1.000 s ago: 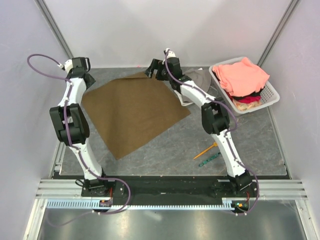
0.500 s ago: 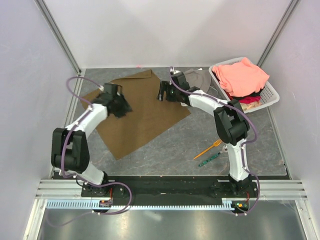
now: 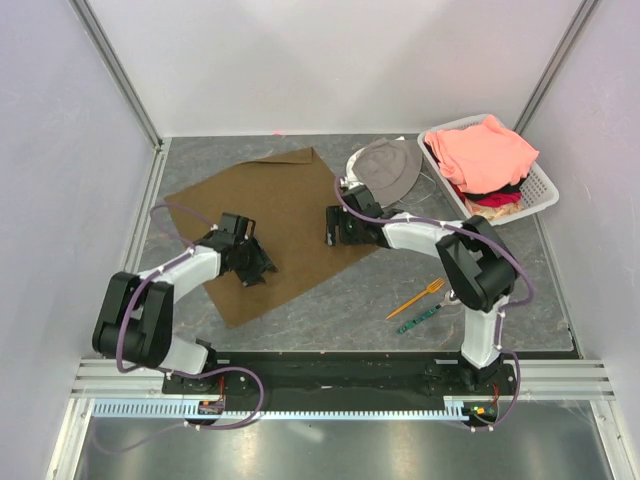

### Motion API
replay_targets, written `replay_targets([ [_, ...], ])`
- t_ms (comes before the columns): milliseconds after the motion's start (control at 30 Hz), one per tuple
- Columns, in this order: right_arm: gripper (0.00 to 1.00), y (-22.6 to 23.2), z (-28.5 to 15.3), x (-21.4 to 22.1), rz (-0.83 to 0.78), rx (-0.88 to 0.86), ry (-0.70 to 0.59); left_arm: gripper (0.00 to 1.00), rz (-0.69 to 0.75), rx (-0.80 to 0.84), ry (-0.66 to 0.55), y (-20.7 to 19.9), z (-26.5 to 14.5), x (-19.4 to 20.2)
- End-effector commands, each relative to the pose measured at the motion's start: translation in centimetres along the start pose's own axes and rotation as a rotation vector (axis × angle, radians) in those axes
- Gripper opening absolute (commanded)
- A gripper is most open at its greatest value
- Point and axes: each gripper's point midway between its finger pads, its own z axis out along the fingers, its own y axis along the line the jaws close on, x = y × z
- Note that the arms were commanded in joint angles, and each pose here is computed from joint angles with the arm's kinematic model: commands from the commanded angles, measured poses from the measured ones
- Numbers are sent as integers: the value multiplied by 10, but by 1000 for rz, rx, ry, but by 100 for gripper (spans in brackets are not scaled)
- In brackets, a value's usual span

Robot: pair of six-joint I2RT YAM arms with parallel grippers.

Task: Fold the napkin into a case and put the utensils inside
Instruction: Flatten the napkin at the center of the board, then smooth out the napkin at the center of the board.

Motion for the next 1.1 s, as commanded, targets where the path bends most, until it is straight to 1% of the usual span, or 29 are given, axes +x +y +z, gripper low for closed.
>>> replay_targets([
  [0, 80, -36, -23, 62, -1, 102, 117, 55, -117, -16, 78, 26, -10, 42],
  [67, 80, -35, -40, 70, -5, 88, 115, 55, -127, -15, 108, 38, -16, 60],
  [100, 80, -43, -47, 91, -11, 98, 151, 55, -124, 47, 81, 29, -29, 59],
  [133, 80, -39, -58, 89, -20, 78, 132, 55, -127, 46, 90, 33, -35, 66],
  [167, 80, -45, -65, 102, -28, 86, 157, 55, -125, 69, 86, 34, -40, 71],
  [200, 80, -45, -71, 102, -36, 85, 149, 55, -123, 103, 77, 30, -48, 71],
  [233, 80, -43, -80, 90, -38, 82, 106, 55, -103, 170, 30, 20, -63, 66],
  [333, 81, -30, -88, 59, -46, 63, 28, 55, -75, 295, -77, -7, -91, 46],
  [367, 80, -18, -89, 32, -49, 44, -28, 55, -63, 331, -110, -19, -101, 36],
  [433, 81, -11, -80, 13, -54, 51, -51, 55, -28, 342, -154, -30, -107, 21],
  [467, 81, 0, -81, -16, -49, 46, -108, 54, -29, 332, -157, -39, -107, 11],
  [500, 80, 5, -78, -26, -50, 51, -124, 53, -8, 338, -155, -45, -107, 7],
  [533, 81, 4, -66, -30, -54, 73, -117, 52, 3, 343, -148, -51, -106, 3],
  [567, 80, 12, -67, -57, -54, 79, -169, 50, 9, 336, -138, -59, -100, -4],
  [600, 80, 8, -53, -58, -64, 111, -156, 47, 17, 334, -139, -61, -97, -8],
  [633, 79, 18, -53, -83, -73, 110, -203, 45, 21, 333, -140, -65, -95, -12],
  [667, 77, 14, -49, -93, -78, 151, -228, 42, 25, 342, -146, -70, -88, -17],
  [700, 75, 10, -33, -92, -94, 177, -213, 42, 21, 338, -146, -70, -83, -18],
  [733, 73, 11, -27, -98, -105, 188, -220, 42, 19, 338, -143, -71, -78, -19],
  [767, 69, 19, -28, -120, -113, 188, -262, 41, 18, 329, -135, -72, -69, -21],
  [800, 68, 15, -14, -120, -123, 218, -253, 41, 17, 318, -131, -71, -64, -22],
  [833, 65, 21, -14, -138, -122, 215, -293, 40, 17, 309, -124, -70, -60, -22],
  [867, 60, 23, -9, -142, -136, 219, -299, 39, 24, 299, -115, -69, -55, -21],
  [900, 57, 18, 6, -140, -148, 237, -287, 38, 23, 282, -104, -65, -48, -19],
  [933, 53, 24, 7, -152, -152, 232, -312, 38, 22, 269, -98, -62, -44, -17],
  [967, 52, 20, 21, -148, -172, 246, -295, 38, 24, 269, -98, -62, -41, -16],
  [1000, 51, 19, 26, -148, -181, 254, -295, 38, 20, 254, -86, -55, -36, -12],
  [1033, 48, 22, 28, -156, -184, 254, -312, 38, 15, 242, -81, -51, -33, -10],
  [1067, 48, 16, 39, -150, -189, 275, -298, 39, 15, 235, -77, -48, -30, -8],
])
